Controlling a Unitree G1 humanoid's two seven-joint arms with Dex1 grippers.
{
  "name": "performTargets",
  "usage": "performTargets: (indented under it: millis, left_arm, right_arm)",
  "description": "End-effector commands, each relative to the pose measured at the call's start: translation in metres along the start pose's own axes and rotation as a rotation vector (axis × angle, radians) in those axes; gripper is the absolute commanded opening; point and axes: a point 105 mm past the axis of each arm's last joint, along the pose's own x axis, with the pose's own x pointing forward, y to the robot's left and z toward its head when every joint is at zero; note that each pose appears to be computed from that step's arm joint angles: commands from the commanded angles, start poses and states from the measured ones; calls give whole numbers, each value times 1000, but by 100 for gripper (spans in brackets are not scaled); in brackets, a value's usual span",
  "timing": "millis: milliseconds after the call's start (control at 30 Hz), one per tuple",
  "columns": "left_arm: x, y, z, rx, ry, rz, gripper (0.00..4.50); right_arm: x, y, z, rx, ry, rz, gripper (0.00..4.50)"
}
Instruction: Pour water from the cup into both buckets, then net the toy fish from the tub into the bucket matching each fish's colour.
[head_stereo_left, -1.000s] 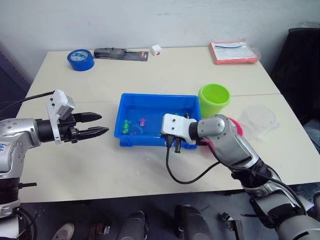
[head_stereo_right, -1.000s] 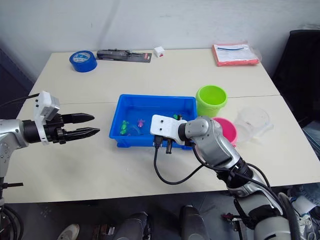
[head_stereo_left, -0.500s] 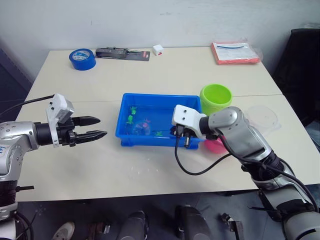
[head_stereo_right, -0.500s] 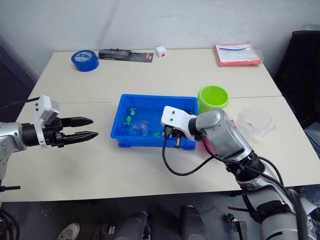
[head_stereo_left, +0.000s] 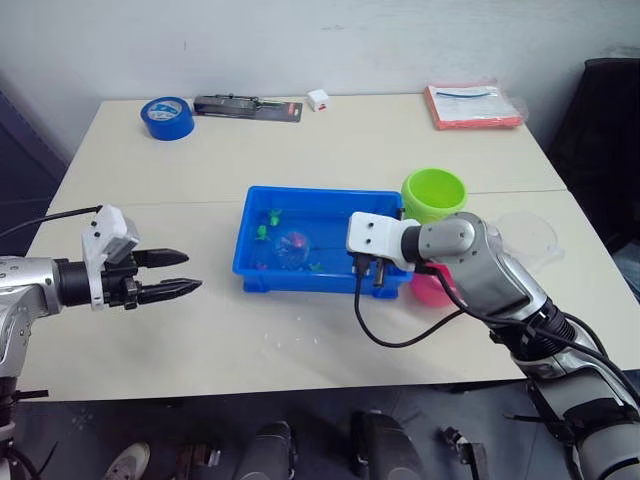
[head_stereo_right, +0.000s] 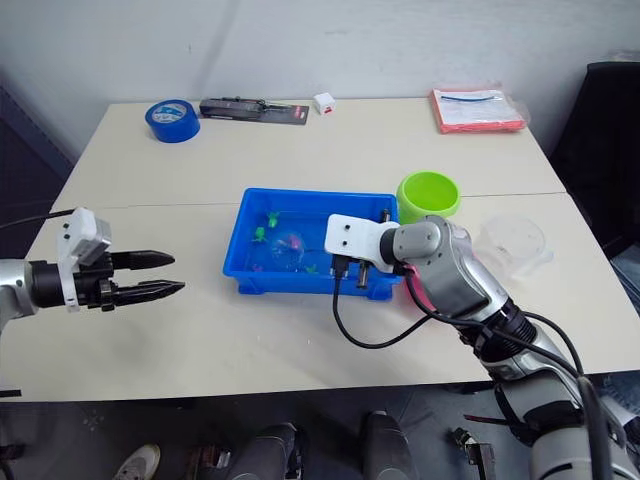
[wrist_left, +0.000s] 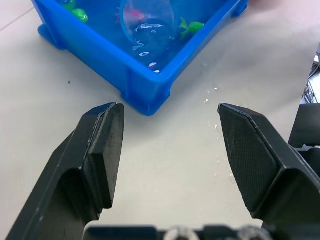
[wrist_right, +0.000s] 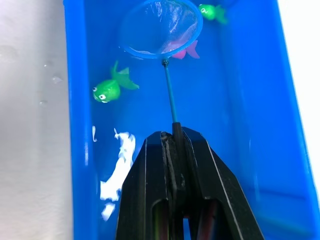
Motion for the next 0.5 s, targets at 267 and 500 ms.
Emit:
performTargets:
  millis: [267, 500]
  left_arm:
    - [-10, -1, 18, 44, -55, 34, 326]
    - [-11, -3, 19, 41, -60, 42, 326]
  right_arm:
    - [7, 1, 17, -156, -2, -13, 80]
    - [11, -2, 14, -230, 33, -22, 80]
